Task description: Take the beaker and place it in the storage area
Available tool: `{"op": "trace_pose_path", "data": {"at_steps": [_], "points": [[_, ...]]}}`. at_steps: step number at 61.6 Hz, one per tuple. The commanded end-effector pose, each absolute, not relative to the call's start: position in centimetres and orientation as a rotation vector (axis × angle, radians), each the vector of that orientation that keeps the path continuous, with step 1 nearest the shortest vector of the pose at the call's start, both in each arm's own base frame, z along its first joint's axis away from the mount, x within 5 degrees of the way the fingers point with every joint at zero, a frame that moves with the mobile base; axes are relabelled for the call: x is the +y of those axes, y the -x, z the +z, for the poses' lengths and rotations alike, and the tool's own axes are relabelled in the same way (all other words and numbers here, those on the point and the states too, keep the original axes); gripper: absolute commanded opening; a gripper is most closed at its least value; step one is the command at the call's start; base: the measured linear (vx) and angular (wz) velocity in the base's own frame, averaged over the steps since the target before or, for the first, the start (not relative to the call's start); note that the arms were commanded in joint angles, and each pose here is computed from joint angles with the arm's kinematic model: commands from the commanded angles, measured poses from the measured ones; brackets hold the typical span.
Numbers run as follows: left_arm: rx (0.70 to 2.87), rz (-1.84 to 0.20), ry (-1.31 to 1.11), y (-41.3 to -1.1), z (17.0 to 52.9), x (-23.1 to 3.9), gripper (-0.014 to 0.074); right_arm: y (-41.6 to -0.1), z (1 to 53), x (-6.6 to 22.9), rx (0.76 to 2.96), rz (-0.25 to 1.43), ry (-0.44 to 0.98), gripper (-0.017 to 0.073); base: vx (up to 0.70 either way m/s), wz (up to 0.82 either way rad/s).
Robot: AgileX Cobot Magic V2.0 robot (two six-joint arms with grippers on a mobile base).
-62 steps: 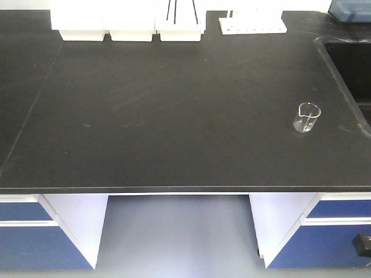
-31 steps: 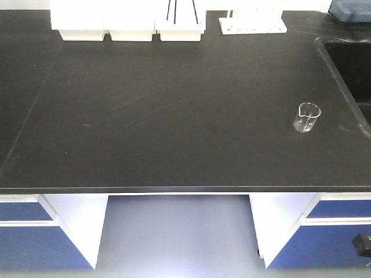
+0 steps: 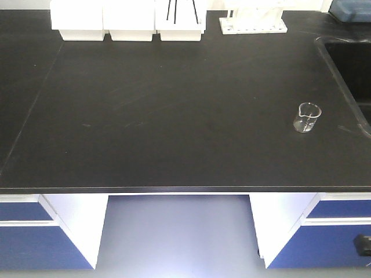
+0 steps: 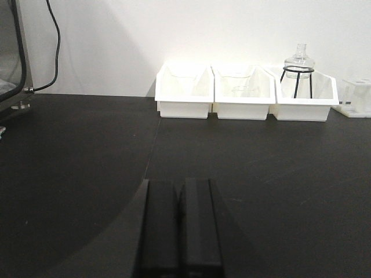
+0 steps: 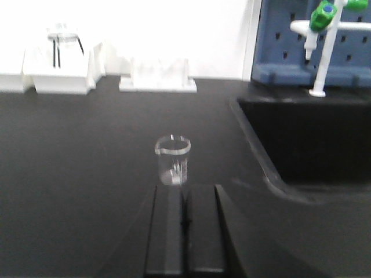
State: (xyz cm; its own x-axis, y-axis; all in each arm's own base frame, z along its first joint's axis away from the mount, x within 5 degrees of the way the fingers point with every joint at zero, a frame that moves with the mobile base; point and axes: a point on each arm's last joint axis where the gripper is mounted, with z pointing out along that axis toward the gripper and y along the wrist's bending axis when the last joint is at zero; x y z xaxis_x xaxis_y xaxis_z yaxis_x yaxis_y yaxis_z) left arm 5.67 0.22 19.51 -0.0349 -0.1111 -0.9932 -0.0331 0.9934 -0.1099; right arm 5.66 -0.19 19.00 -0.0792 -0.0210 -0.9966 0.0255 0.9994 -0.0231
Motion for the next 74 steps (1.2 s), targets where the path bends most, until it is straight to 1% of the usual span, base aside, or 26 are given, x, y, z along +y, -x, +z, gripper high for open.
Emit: {"op": "trace_pose_path", "data": {"at_steps": [1,13,20,30,37,40,46,53,61,67,74], "points": [[1.526,-0.089,0.101,-5.6,19.6,0.1,-0.0008,-5.6,20.3,-0.1,1.478,-0.028,-0.002,-0.0008,0.0,0.0],[1.526,-0.089,0.101,-5.6,19.6,0.1,-0.0008,-5.3,21.9,0.0,1.305,-0.018,0.002,-0.0008,0.0,0.0],[1.526,-0.089,0.101,-5.6,19.6,0.1,-0.0008,-4.9,23.9,0.0,1.185,-0.007,0.0,-0.0008,0.0,0.0],[1.526,-0.089,0.101,-5.6,19.6,0.1,-0.0008,-5.0,29.4,0.0,1.23,-0.012,-0.006,-0.0008,0.0,0.0],[1.526,-0.089,0.101,-5.6,19.6,0.1,-0.0008,-7.1,31.9,-0.1,1.267,-0.036,0.014,-0.0008,0.0,0.0],[1.526,-0.089,0.101,-5.6,19.6,0.1,-0.0008,-8.6,31.5,-0.1,1.32,-0.038,0.019,-0.0008,0.0,0.0],[1.526,-0.089,0.101,-5.6,19.6,0.1,-0.0008,-12.1,28.5,-0.1,1.482,-0.032,0.022,-0.0008,0.0,0.0],[1.526,-0.089,0.101,-5.6,19.6,0.1,-0.0008,-14.2,25.0,0.0,1.518,-0.001,0.01,-0.0005,0.0,0.0],[1.526,-0.089,0.101,-5.6,19.6,0.1,-0.0008,-16.1,22.8,0.0,1.553,0.012,0.008,0.0016,0.0,0.0],[1.526,-0.089,0.101,-5.6,19.6,0.1,-0.0008,-17.5,21.5,0.3,1.592,0.021,0.06,0.0073,0.0,0.0],[1.526,-0.089,0.101,-5.6,19.6,0.1,-0.0008,-19.5,19.4,0.5,1.692,0.039,0.093,0.019,0.0,0.0]]}}
